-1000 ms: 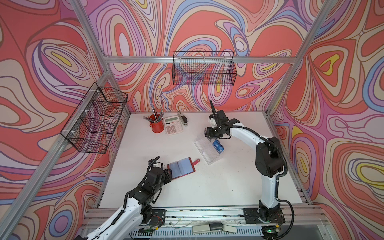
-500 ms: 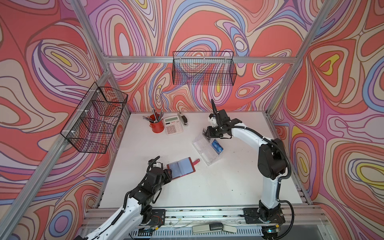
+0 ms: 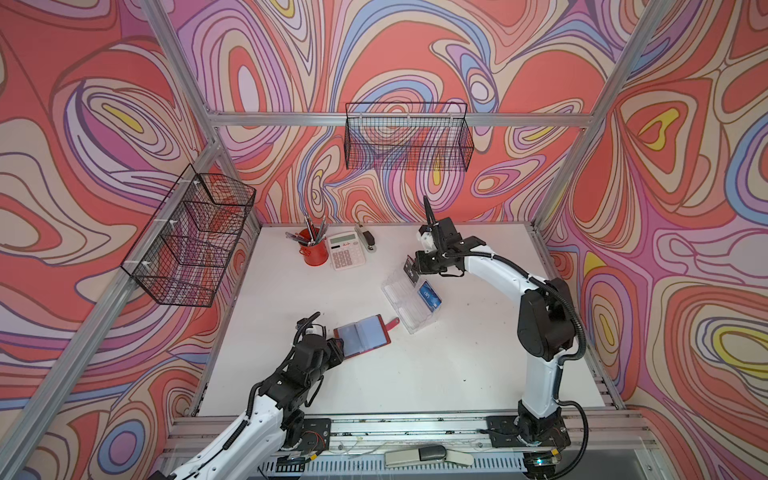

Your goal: Put the credit cards into the card holder

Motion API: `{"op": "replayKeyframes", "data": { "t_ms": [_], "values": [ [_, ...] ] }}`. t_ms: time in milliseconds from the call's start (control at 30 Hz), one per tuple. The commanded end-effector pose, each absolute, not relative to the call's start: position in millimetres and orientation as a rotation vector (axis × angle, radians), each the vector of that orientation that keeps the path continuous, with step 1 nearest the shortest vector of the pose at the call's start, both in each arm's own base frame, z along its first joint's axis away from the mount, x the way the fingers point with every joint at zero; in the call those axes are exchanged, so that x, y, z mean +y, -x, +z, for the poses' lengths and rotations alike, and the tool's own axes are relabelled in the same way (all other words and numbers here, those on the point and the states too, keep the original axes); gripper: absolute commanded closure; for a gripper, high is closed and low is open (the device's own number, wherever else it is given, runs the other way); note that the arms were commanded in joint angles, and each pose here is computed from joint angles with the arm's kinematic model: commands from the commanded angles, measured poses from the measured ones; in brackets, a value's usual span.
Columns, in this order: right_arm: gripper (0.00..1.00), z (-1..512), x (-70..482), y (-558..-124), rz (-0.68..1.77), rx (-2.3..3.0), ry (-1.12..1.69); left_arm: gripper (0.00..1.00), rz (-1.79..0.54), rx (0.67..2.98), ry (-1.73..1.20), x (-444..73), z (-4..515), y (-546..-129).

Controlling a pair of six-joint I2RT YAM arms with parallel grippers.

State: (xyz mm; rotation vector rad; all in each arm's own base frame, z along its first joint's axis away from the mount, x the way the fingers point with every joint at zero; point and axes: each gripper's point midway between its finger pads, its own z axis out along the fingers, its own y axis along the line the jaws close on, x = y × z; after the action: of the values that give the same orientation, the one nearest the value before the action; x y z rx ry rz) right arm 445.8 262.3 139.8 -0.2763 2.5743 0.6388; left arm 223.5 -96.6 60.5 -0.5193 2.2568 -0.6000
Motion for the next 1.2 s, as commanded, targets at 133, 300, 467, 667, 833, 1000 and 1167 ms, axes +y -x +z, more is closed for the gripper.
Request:
{"op": "replayKeyframes", "data": {
  "t_ms": [133, 300, 467, 667, 833, 1000, 1167],
  "values": [
    [0.84, 155, 259, -441, 0.608, 2.543, 0.297, 0.54, -0.604, 2.233, 0.519, -97, 67, -227],
    [0.87, 155, 258, -441, 0.606, 2.544, 0.298, 0.54, -0.603, 2.231, 0.521, -96, 67, -228],
    [0.94, 156, 256, -440, 0.592, 2.539, 0.298, 0.54, -0.603, 2.235, 0.519, -97, 67, -227],
    [0.97, 164, 250, -439, 0.557, 2.524, 0.292, 0.54, -0.606, 2.236, 0.520, -97, 66, -227],
    [1.00, 175, 240, -440, 0.499, 2.496, 0.269, 0.54, -0.610, 2.234, 0.523, -97, 66, -227],
    [0.97, 184, 237, -437, 0.495, 2.462, 0.264, 0.54, -0.610, 2.233, 0.524, -97, 67, -227],
    [0.98, 171, 242, -437, 0.522, 2.482, 0.268, 0.54, -0.612, 2.234, 0.526, -97, 66, -227]
  ]
}}
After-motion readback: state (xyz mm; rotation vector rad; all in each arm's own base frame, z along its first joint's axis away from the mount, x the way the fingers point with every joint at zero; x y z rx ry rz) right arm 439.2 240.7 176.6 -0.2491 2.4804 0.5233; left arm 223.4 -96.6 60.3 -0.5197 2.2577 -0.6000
